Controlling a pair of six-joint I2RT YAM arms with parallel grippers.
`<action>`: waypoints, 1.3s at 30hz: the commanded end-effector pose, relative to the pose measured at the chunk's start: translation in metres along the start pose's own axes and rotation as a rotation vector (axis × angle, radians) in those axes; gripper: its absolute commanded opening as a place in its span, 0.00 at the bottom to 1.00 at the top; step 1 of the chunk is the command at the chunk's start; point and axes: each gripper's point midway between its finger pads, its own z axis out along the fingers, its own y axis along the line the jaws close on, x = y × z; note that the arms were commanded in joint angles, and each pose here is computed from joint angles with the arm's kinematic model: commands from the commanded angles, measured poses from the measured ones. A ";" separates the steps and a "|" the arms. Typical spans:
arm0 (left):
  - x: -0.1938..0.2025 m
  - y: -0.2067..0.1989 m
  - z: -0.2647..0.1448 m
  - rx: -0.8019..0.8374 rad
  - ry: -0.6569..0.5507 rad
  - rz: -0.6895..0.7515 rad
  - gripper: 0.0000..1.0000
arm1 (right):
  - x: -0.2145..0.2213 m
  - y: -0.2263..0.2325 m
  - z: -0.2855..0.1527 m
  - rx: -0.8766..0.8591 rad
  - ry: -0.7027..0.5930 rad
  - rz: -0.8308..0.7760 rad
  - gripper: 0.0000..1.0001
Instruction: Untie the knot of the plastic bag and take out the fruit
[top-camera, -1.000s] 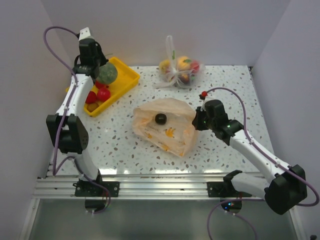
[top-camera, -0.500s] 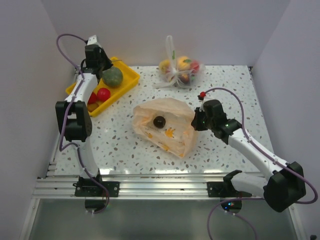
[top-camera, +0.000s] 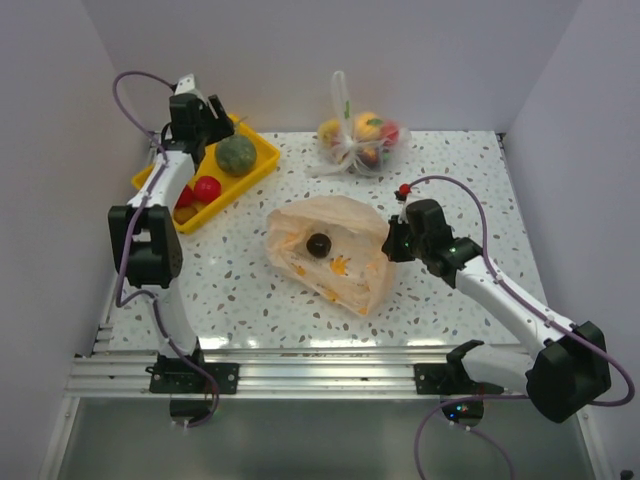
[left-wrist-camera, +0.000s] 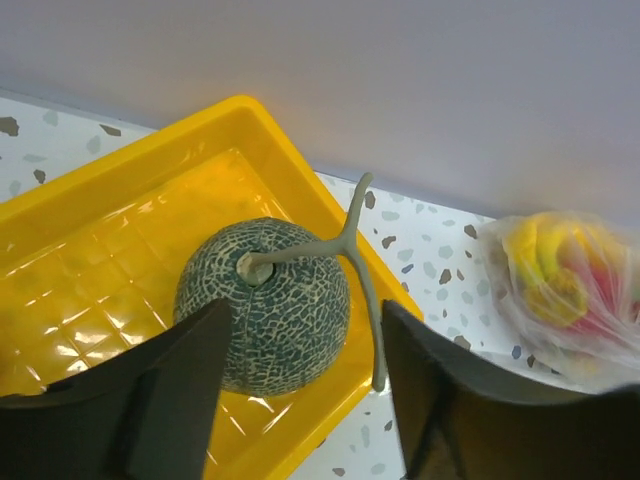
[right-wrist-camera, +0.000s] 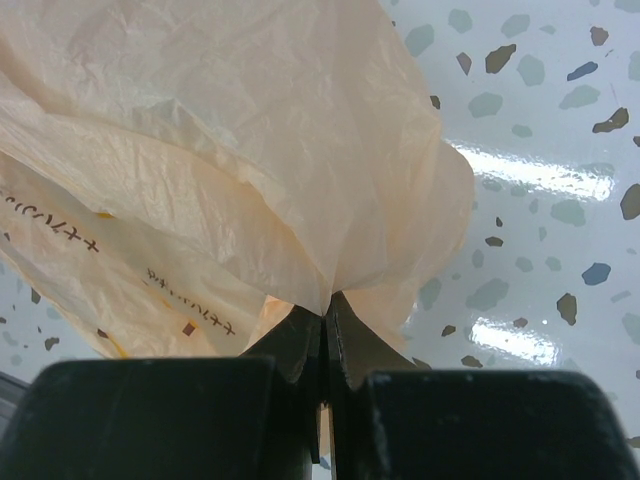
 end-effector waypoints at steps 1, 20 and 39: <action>-0.037 -0.023 -0.043 0.047 -0.075 0.013 0.74 | -0.004 0.003 -0.004 -0.016 -0.009 -0.013 0.00; 0.121 -0.175 -0.254 0.307 0.151 0.289 0.93 | -0.008 0.001 -0.004 -0.007 -0.034 -0.025 0.00; 0.290 -0.203 -0.247 0.204 0.376 0.616 0.80 | -0.003 0.000 -0.008 -0.010 -0.040 -0.013 0.00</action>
